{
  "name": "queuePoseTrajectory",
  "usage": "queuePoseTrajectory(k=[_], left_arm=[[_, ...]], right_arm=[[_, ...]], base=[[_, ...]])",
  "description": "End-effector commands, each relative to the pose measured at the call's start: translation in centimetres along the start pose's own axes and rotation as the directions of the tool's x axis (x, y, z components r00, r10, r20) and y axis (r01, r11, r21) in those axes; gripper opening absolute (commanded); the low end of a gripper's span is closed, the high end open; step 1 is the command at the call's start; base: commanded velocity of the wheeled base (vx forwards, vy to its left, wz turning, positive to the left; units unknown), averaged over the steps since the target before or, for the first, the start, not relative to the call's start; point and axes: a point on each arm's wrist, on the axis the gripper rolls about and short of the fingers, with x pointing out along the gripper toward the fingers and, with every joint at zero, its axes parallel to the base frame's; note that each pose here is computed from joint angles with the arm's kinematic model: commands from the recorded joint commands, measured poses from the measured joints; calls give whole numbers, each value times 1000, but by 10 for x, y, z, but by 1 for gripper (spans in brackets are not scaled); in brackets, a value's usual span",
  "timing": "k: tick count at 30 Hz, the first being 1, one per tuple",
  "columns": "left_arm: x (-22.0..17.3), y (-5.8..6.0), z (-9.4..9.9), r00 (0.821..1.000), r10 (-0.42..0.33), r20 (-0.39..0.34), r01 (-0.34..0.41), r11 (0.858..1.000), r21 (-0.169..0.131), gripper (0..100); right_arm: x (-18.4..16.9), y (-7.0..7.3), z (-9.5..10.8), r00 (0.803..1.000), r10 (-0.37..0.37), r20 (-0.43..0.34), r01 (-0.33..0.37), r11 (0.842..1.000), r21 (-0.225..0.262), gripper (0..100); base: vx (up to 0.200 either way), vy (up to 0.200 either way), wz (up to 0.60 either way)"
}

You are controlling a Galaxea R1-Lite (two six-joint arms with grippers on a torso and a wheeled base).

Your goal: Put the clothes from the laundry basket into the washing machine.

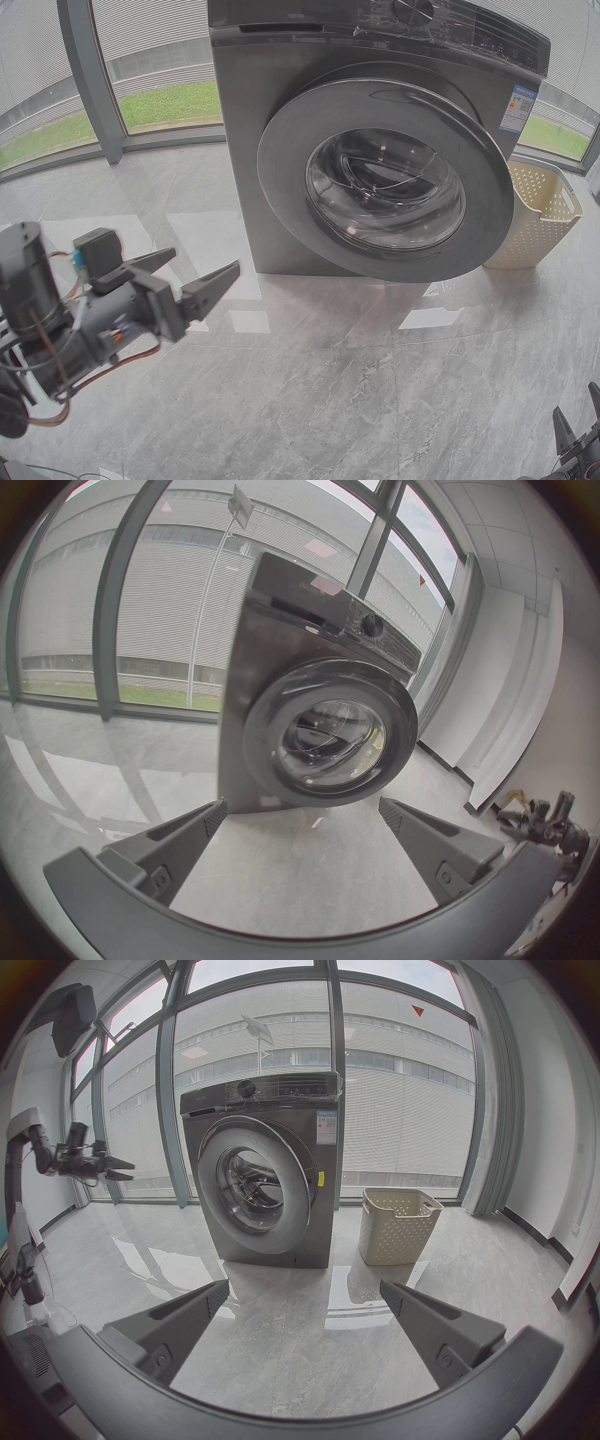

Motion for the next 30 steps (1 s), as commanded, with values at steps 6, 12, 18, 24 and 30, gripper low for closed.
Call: queuePoseTrajectory(k=[6,12,18,24,30], left_arm=[[-198,39,-98,927,334,170,-357,925,131,100],[-219,33,-132,917,378,128,-393,911,125,100],[-219,33,-140,880,469,74,-474,872,122,100],[-223,31,-146,868,485,104,-495,862,112,100],[-223,31,-147,870,482,103,-492,863,116,100]], right_arm=[[0,0,-5,1000,2,-1,-2,1000,-2,100],[0,0,-5,1000,2,-1,-2,1000,-3,100],[0,0,-5,1000,2,-3,-2,1000,1,100],[0,0,-5,1000,2,-1,-2,1000,3,100],[-12,0,37,984,12,179,-14,1000,11,100]], base=[[0,0,0],[0,0,0],[0,0,0],[0,0,0],[0,0,0]])
